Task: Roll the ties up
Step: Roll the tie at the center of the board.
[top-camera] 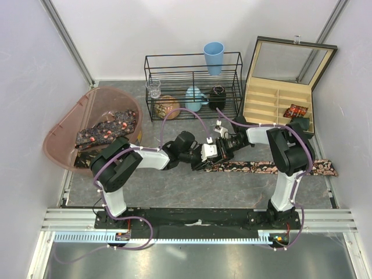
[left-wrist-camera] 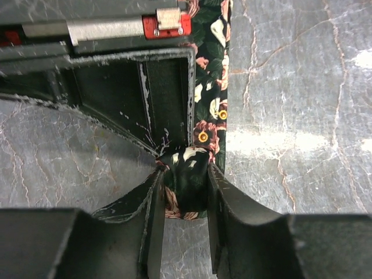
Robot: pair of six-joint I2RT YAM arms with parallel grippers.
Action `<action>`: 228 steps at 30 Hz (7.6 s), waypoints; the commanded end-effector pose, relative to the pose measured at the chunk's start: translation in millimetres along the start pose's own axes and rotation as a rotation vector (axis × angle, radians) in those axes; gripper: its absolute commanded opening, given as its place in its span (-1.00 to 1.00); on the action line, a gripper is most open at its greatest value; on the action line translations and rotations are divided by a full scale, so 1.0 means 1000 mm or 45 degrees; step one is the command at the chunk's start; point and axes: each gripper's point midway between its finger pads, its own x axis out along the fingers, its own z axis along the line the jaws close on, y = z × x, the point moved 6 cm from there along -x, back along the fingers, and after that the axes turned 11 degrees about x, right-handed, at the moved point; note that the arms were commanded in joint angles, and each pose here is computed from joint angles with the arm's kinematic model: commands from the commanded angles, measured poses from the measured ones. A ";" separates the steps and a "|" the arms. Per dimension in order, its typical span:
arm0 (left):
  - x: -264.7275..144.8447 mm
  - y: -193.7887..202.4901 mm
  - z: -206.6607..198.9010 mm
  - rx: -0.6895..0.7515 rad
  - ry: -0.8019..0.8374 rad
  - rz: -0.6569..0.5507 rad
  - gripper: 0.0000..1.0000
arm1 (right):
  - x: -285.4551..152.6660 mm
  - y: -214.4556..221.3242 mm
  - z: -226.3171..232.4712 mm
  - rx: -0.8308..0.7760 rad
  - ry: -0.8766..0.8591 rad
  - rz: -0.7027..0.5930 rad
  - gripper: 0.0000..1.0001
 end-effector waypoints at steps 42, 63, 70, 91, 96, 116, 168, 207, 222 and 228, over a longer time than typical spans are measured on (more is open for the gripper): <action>-0.006 0.073 -0.035 -0.098 0.045 0.405 -0.35 | -0.028 -0.012 0.012 -0.075 0.090 -0.096 -0.19; -0.003 0.074 -0.033 -0.106 0.042 0.409 -0.35 | -0.014 -0.011 0.011 -0.070 0.068 0.012 -0.54; -0.003 0.075 -0.034 -0.119 0.040 0.416 -0.35 | -0.029 -0.016 0.033 -0.125 0.052 -0.062 -1.00; -0.007 0.070 -0.038 -0.171 0.040 0.403 -0.19 | -0.038 0.009 0.003 -0.066 0.328 -0.082 -1.00; -0.010 0.061 -0.038 -0.174 0.043 0.335 0.08 | -0.035 0.007 -0.009 -0.055 0.406 -0.136 -1.00; -0.040 -0.046 -0.002 -0.046 -0.184 -0.138 0.26 | -0.029 0.005 -0.020 -0.010 0.445 -0.199 -1.00; -0.018 -0.032 -0.019 -0.106 0.070 -0.048 0.34 | -0.041 0.021 -0.016 0.200 0.454 -0.346 -1.00; 0.008 -0.010 -0.007 -0.161 0.035 0.147 -0.42 | -0.058 0.013 -0.003 0.193 0.297 -0.337 -0.22; 0.013 -0.001 -0.010 -0.186 0.069 0.200 -0.41 | -0.053 0.010 -0.001 0.090 0.179 -0.168 -0.28; 0.014 -0.002 -0.009 -0.187 0.072 0.196 -0.42 | -0.055 0.010 0.000 0.055 0.173 -0.138 -0.14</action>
